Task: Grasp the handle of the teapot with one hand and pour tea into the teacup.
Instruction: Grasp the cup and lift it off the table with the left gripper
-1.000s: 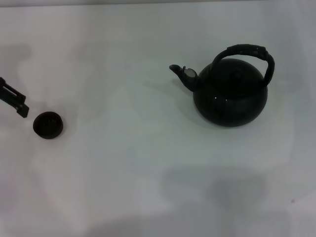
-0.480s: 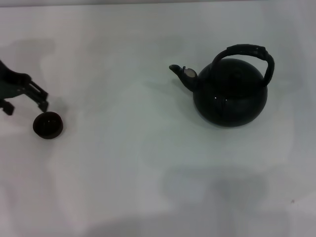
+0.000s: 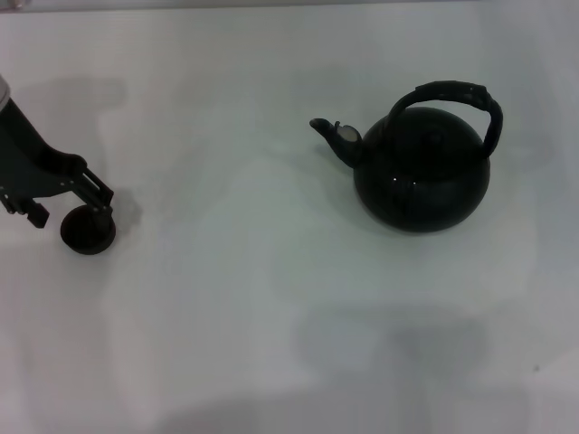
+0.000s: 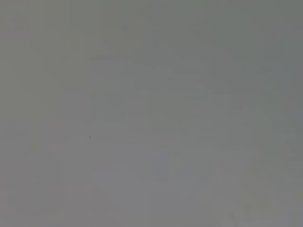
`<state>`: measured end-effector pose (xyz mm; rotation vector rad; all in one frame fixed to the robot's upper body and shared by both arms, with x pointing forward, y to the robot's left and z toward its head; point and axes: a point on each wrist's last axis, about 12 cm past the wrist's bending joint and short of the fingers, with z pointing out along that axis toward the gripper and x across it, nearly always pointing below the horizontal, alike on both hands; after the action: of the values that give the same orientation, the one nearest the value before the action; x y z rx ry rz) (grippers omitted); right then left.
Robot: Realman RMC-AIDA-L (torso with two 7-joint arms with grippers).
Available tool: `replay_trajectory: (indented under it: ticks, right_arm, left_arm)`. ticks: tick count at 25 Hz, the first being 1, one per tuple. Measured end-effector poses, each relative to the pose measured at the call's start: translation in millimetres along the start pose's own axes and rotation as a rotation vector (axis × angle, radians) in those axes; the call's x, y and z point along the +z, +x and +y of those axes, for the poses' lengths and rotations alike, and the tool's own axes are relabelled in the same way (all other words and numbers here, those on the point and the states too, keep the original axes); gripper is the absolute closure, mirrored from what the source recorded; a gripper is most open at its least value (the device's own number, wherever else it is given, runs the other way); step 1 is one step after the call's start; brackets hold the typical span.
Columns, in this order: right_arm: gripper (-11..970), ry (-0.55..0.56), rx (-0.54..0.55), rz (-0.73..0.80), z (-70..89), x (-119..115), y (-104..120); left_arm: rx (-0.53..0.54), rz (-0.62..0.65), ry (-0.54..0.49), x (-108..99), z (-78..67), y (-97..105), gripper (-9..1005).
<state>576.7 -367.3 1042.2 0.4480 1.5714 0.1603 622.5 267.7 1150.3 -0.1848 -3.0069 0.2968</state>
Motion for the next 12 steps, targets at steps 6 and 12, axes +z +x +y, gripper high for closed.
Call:
replay_trajectory:
  ticks: [6, 12]
  right_arm:
    - [219, 0.0, -0.001, -0.002, -0.2, 0.4, -0.8]
    - [219, 0.003, 0.0, -0.003, -1.4, -0.1, -0.9]
  left_arm:
    - [-0.003, 0.004, -0.007, 0.4, -0.3, 0.3, 119]
    - [-0.002, 0.003, -0.006, 1.2, -0.8, 0.1, 119]
